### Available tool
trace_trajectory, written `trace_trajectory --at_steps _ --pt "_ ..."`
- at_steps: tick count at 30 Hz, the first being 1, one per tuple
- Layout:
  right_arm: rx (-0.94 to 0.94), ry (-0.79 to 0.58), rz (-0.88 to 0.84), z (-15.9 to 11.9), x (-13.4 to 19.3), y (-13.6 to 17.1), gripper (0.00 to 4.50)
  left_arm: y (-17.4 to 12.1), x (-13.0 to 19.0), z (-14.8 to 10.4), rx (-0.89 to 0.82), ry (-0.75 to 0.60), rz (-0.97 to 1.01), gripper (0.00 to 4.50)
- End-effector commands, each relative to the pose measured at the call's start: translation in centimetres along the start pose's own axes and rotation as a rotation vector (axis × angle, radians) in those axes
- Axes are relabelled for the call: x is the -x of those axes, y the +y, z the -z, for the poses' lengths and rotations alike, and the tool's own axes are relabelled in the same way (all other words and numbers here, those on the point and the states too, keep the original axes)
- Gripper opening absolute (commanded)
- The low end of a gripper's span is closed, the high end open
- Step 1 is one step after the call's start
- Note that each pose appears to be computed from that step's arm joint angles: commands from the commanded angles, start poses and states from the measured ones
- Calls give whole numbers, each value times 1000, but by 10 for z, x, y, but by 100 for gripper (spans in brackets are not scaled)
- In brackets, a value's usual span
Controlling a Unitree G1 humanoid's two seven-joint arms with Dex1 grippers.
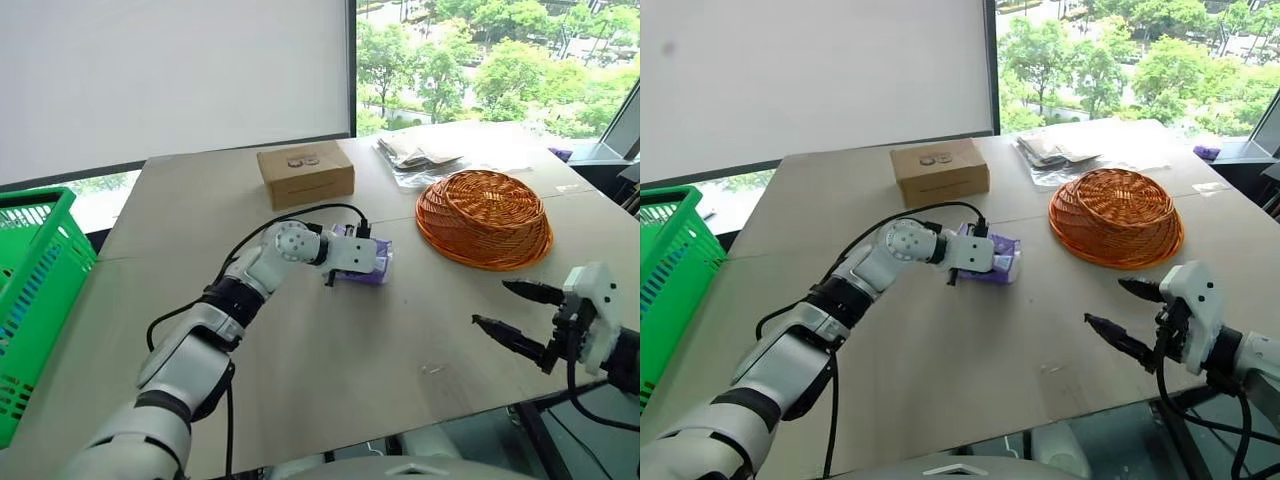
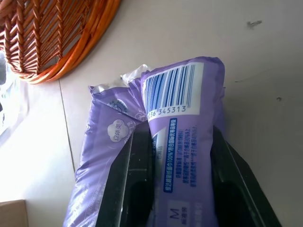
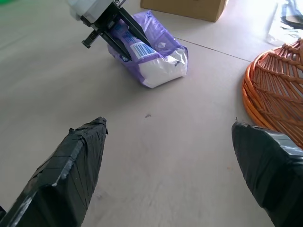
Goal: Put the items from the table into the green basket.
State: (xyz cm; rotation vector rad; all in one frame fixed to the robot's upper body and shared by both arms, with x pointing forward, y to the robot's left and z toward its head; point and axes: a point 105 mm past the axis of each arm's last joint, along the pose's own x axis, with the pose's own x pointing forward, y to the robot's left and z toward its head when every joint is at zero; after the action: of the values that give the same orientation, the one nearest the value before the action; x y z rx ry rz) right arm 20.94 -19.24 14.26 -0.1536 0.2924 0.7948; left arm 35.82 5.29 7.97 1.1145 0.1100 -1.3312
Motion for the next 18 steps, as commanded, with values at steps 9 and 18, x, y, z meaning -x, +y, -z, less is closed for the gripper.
trace_trajectory --at_steps 9,18 --pt "107 -203 -240 -69 -38 20 450 104 122 26 90 195 -579 62" --pt "130 -346 -488 -115 -81 46 450 110 285 66 205 591 -984 62"
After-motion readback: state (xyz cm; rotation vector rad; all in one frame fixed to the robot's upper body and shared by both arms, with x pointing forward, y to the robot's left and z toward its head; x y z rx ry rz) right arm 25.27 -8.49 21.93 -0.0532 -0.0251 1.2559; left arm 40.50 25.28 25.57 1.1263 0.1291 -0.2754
